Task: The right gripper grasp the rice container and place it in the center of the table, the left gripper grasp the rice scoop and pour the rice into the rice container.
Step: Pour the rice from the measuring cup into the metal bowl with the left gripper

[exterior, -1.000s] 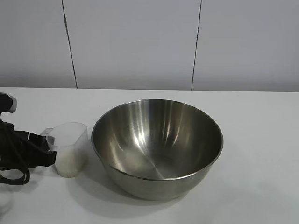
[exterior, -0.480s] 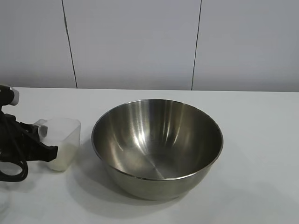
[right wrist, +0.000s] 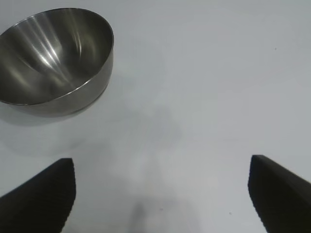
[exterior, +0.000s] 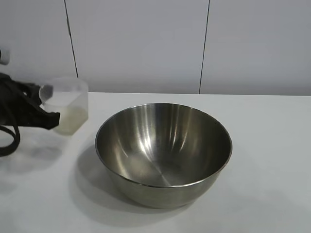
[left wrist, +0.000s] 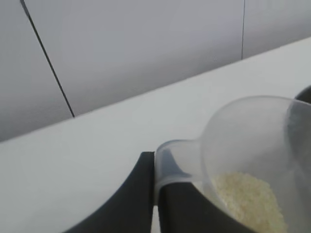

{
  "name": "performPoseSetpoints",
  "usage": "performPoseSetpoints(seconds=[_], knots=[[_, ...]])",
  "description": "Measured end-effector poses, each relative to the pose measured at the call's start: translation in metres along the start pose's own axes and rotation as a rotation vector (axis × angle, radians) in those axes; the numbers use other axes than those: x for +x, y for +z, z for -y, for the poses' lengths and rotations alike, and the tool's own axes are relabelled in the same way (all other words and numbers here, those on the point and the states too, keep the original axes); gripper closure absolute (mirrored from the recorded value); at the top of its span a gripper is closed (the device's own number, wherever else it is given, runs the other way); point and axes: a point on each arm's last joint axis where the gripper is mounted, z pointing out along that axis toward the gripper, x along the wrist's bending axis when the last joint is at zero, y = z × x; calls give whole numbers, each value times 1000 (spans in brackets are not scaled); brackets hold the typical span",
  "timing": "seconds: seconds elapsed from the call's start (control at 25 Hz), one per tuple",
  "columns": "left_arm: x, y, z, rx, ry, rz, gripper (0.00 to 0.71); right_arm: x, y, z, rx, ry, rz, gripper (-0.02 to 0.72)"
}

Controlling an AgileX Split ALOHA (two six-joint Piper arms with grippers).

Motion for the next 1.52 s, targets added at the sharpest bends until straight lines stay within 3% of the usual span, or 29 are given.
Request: performPoseSetpoints(seconds=[0.2,0.48,0.68,0.92,1.08,1.32,1.52], knots=[[-4,10,-43,46,149,66,704,0,0,0,0,0,0,42],[-29,33,-89,143,340,190,704,0,0,0,0,0,0,42],[-50,42,-118,83,515,250,704,0,0,0,0,1,-3,42],[-92,57,-123,18,783,361,704,0,0,0,-1,1,-2,42],[-114,66,-114,-36,1069,418,704,0,0,0,-3,1,-2,42],[-129,75,-93,-203,1714,491,704,0,0,0,-3,1,-2,42],[-135,76,-93,-399,2085,467,704,0,0,0,-3,1,-2,42]])
